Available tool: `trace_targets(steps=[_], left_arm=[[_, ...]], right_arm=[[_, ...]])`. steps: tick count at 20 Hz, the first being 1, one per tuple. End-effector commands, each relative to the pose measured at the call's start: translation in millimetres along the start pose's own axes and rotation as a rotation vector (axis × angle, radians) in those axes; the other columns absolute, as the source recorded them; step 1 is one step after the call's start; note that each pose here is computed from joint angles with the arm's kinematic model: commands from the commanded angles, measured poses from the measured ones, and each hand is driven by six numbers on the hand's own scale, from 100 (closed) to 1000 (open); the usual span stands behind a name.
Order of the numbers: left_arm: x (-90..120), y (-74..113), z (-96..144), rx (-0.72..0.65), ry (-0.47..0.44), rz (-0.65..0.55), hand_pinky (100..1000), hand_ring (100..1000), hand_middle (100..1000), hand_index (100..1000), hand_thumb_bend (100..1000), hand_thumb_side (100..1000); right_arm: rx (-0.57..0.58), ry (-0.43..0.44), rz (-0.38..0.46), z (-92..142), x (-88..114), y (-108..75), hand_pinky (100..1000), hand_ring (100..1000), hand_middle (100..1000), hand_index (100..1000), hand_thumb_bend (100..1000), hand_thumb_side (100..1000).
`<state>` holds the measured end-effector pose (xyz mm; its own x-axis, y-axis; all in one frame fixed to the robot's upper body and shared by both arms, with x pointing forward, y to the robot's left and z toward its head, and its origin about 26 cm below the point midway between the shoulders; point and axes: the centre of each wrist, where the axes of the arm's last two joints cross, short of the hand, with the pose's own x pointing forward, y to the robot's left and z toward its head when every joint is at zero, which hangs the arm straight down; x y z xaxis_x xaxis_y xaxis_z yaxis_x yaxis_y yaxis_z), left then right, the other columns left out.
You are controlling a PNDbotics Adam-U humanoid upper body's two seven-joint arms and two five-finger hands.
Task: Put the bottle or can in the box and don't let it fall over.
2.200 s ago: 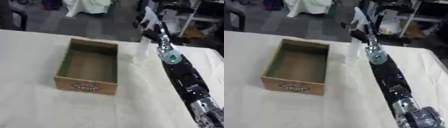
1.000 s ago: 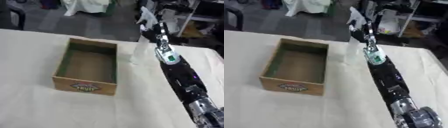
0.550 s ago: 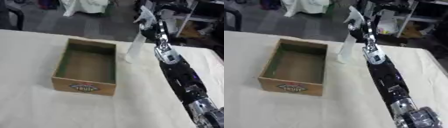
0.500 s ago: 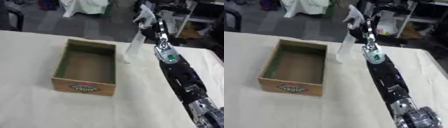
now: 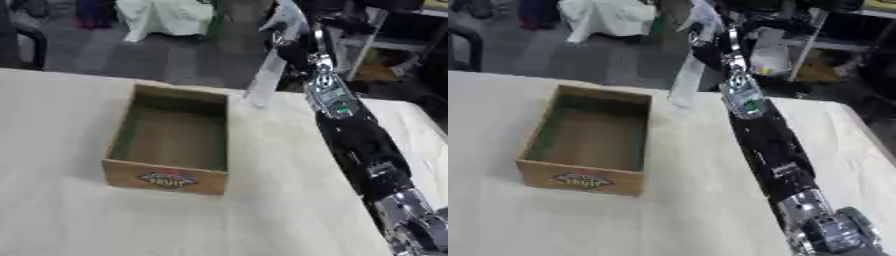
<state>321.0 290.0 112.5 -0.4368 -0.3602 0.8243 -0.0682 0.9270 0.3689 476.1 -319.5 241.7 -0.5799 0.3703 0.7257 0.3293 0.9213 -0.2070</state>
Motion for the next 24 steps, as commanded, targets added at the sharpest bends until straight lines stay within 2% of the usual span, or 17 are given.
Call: trace_targets(steps=[1, 5, 8, 13, 15, 18, 21, 23, 24], left_arm=[[3.6, 6.2, -1.6, 0.003, -0.015, -0.015, 704, 824, 769, 821, 647, 738], [2.2, 5.3, -0.2, -0.002, -0.01, -0.012, 704, 824, 769, 821, 648, 738], [2.1, 4.2, -0.1, -0.005, -0.01, -0.009, 704, 824, 769, 821, 648, 738], [2.4, 2.7, -0.4, -0.01, -0.012, -0.004, 704, 825, 769, 821, 649, 738], [3.3, 1.7, -1.3, -0.014, -0.016, -0.001, 704, 825, 769, 821, 649, 738], [3.9, 1.7, -1.9, -0.014, -0.019, 0.0, 704, 825, 768, 821, 650, 738], [4.1, 2.1, -2.1, -0.011, -0.02, -0.001, 704, 826, 768, 821, 649, 738], [4.2, 2.1, -2.3, -0.01, -0.02, -0.001, 704, 826, 768, 821, 649, 738], [4.1, 2.2, -2.2, -0.01, -0.019, -0.001, 703, 826, 768, 821, 649, 738]], right_arm=[[0.029, -0.093, -0.024, -18.0, 29.7, 4.9, 549, 586, 432, 559, 100, 100], [0.125, -0.145, -0.056, -22.8, 47.9, 29.7, 550, 586, 433, 559, 100, 100], [0.215, -0.171, -0.107, -20.4, 58.2, 56.4, 548, 585, 433, 562, 100, 100], [0.35, -0.161, -0.147, -5.9, 59.6, 98.5, 543, 587, 440, 574, 100, 100], [0.404, -0.146, -0.123, 2.2, 54.1, 112.6, 547, 592, 455, 592, 100, 100], [0.471, -0.124, -0.041, 14.5, 40.5, 125.4, 560, 620, 531, 686, 102, 107], [0.511, -0.102, 0.018, 25.0, 27.2, 131.9, 583, 669, 616, 782, 341, 284], [0.541, -0.102, 0.062, 29.6, 21.1, 133.2, 598, 700, 665, 827, 401, 319], [0.555, -0.102, 0.078, 31.5, 18.6, 133.7, 613, 733, 716, 870, 460, 345]])
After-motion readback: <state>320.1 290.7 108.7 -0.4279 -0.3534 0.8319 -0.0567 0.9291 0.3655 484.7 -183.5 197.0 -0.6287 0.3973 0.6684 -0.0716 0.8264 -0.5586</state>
